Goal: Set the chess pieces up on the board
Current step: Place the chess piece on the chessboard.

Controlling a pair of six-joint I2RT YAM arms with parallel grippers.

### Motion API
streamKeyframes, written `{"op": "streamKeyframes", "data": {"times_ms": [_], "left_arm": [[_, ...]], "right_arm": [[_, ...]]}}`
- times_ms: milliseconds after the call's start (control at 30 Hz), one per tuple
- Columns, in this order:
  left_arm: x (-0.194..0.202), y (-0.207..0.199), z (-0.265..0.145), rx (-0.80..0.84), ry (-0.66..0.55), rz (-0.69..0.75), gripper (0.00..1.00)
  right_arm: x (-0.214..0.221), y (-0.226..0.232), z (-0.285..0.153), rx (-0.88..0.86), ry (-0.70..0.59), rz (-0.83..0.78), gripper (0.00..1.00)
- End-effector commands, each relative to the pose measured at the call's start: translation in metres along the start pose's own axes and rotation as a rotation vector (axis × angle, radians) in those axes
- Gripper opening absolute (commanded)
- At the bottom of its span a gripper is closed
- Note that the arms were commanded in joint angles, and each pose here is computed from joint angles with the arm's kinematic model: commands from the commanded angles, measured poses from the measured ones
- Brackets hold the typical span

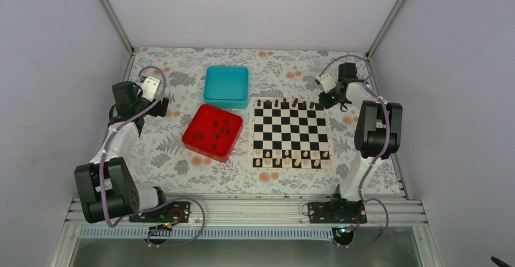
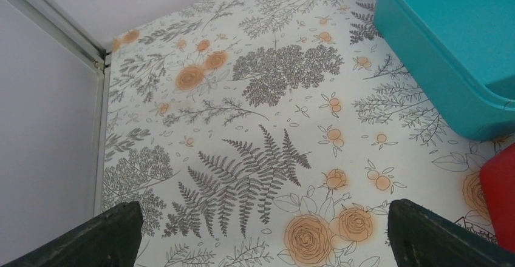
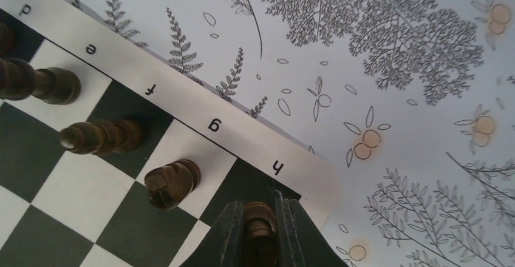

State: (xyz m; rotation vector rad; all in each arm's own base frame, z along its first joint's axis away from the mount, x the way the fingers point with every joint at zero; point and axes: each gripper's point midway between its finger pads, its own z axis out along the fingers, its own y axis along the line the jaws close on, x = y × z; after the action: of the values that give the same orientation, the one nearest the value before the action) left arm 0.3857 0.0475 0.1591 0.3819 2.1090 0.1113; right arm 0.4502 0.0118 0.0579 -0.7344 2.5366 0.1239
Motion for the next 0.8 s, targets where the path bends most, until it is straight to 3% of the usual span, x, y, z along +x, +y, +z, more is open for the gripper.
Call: {"op": "streamKeyframes", "data": {"times_ms": [0, 767], "left_arm": [[0.000, 0.004, -0.002, -0.015, -0.016, -0.016, 1.00], [0.002, 0.003, -0.002, -0.003, -0.016, -0.018, 1.00]], "right_arm": [[0.013, -0.003, 0.017, -0.001, 0.023, 0.006, 0.04], [0.022, -0.002, 0.029, -0.019, 0.051, 0.012, 0.05]]}}
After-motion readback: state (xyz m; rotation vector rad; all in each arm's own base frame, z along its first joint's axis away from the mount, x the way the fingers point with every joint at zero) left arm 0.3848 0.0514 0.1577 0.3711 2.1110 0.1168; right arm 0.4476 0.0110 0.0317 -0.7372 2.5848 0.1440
